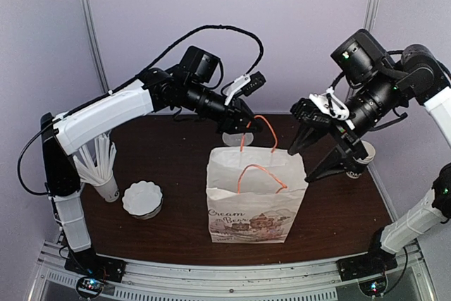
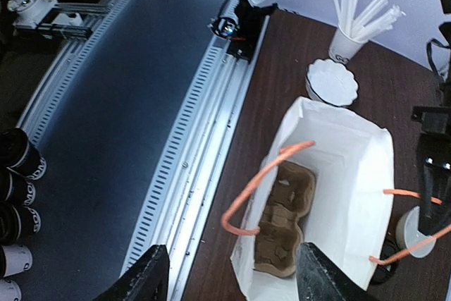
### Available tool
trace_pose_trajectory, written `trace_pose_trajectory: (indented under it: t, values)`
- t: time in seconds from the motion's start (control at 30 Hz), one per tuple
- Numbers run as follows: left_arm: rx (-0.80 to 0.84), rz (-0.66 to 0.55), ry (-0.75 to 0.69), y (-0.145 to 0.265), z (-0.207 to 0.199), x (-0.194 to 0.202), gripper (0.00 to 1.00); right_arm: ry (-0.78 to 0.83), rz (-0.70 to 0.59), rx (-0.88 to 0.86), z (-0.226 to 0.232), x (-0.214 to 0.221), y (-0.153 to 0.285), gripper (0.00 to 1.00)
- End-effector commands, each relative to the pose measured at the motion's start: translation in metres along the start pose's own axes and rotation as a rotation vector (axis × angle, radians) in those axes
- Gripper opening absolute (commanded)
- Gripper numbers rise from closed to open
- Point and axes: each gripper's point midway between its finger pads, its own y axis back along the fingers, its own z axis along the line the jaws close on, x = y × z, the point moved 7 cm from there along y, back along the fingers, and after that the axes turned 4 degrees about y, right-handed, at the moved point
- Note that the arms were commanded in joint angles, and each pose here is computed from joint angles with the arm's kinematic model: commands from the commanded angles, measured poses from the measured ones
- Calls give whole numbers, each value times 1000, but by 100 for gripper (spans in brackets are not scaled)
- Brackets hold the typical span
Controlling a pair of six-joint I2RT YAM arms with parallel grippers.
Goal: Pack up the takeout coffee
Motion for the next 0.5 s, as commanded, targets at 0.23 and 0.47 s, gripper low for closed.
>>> trace_pose_trajectory:
  t: [0.23, 0.47]
  values:
    - [27, -76, 10, 11, -14, -13, 0, -69, -54, -144, 3, -1, -45, 65]
    - [-51, -79, 47, 20, -14, -9, 0, -124, 45, 6, -26, 3, -73, 29]
